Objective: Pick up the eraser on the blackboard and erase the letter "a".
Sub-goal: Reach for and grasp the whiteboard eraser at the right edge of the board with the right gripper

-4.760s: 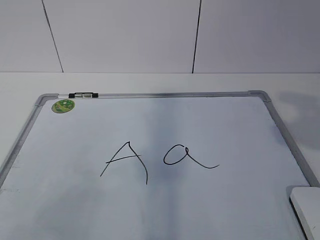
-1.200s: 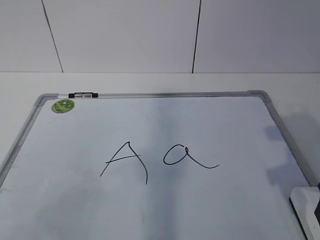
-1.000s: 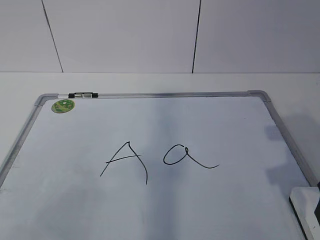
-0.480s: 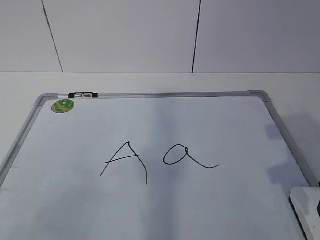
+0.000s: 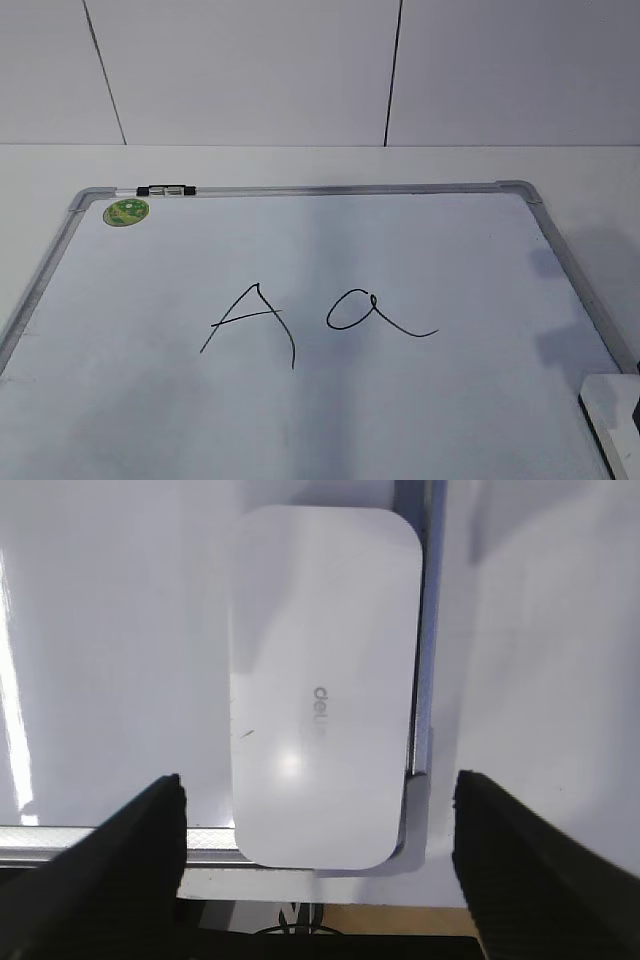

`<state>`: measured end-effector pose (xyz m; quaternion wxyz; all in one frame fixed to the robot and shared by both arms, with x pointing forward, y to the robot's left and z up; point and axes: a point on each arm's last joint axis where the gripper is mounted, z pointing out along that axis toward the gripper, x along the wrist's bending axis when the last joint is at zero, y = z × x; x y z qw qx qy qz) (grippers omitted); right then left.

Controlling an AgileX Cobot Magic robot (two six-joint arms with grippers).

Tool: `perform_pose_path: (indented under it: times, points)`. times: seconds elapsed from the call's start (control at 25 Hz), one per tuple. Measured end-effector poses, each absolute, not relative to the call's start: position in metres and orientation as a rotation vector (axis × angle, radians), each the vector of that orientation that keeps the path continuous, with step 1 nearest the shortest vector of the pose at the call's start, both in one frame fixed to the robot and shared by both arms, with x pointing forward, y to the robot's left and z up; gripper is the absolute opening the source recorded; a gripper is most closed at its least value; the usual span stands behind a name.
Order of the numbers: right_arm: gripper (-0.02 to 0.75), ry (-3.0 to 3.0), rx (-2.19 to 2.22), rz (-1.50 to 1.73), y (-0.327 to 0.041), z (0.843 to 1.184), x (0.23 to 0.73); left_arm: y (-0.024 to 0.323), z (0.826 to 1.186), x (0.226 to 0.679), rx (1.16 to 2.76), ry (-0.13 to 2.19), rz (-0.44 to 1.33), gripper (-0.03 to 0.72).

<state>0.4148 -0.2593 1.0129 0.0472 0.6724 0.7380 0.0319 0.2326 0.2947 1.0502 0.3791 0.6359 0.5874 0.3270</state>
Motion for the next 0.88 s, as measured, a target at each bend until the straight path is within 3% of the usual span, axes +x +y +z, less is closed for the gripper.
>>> perform_pose_path:
  times: [0.2, 0.48, 0.6, 0.88]
  points:
    - [0.633, 2.261, 2.064, 0.077, -0.258, 1.009, 0.417, 0.292, 1.053, 0.238, 1.635, 1.511, 0.779, 0.254]
    - [0.633, 2.263, 2.069, 0.076, -0.258, 1.007, 0.419, 0.287, 1.083, 0.281, 1.641, 1.571, 0.670, 0.378]
    - [0.633, 2.257, 2.062, 0.097, -0.257, 1.008, 0.420, 0.286, 1.090, 0.301, 1.646, 1.594, 0.631, 0.397]
    - [0.634, 2.262, 2.055, 0.096, -0.258, 1.000, 0.419, 0.282, 1.081, 0.341, 1.720, 1.715, 0.460, 0.472]
